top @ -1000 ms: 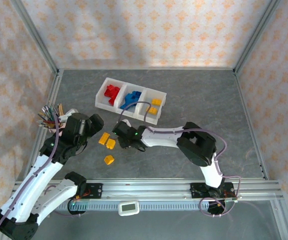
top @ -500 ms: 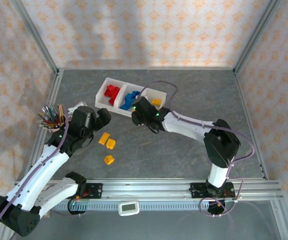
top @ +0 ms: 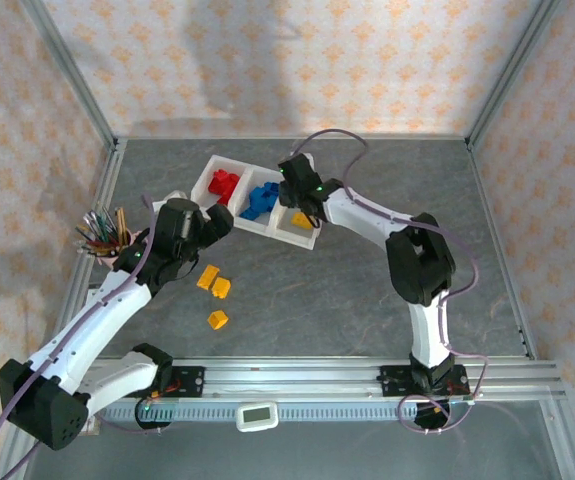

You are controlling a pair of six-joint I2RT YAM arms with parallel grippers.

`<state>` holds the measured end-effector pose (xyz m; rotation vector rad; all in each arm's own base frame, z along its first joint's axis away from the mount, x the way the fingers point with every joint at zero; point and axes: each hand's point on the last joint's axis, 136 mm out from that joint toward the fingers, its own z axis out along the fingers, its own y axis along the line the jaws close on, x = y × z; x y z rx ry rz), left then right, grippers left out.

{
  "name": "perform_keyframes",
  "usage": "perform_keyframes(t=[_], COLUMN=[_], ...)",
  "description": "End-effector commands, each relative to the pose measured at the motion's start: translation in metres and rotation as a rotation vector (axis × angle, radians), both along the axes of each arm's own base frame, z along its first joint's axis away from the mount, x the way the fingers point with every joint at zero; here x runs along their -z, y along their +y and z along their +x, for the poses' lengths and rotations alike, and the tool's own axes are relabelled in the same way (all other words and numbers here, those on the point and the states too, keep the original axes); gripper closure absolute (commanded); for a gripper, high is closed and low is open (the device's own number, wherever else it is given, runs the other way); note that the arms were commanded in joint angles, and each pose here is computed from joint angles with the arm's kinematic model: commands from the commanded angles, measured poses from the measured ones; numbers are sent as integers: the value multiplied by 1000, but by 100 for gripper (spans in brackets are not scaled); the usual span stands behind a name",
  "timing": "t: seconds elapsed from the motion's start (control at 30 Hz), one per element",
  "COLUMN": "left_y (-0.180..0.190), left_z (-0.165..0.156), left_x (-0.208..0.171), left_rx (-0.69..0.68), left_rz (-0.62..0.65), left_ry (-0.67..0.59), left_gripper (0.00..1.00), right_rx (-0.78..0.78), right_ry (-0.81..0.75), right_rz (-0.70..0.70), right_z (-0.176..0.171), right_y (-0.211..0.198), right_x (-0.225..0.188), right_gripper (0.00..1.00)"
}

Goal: Sort the legos into containers by color
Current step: Place the lego in the container, then pick up the lego from the bottom-left of the table.

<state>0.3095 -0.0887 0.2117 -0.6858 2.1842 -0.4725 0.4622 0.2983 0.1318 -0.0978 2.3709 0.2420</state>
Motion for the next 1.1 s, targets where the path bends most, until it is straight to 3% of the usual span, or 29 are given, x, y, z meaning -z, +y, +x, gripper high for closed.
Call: perform_keyframes(t=[0.0,0.37,0.5,0.83,1.07], left_y=[2,17,33,70,81], left_z=[8,-10,-29,-86,-106], left_x=[-23,-32,-34,-34,-25], left_rx=[3,-34,-86,-226,-275], left_rz=[2,16,39,22,4], left_ry=[-67,-71,-54,-21,-1], left_gripper=[0,0,0,0,0], right_rx=[33,-22,-137,-516,-663], right_ry=[-35,-32,-34,96,123], right_rz=[-48,-24,-7,14,-47], right_z=[8,-20,-64,-191,-228], right_y=[-11,-4,34,131,168], right_x=[-14,-42,-42,12,51], right_gripper=[47,40,36,25,16])
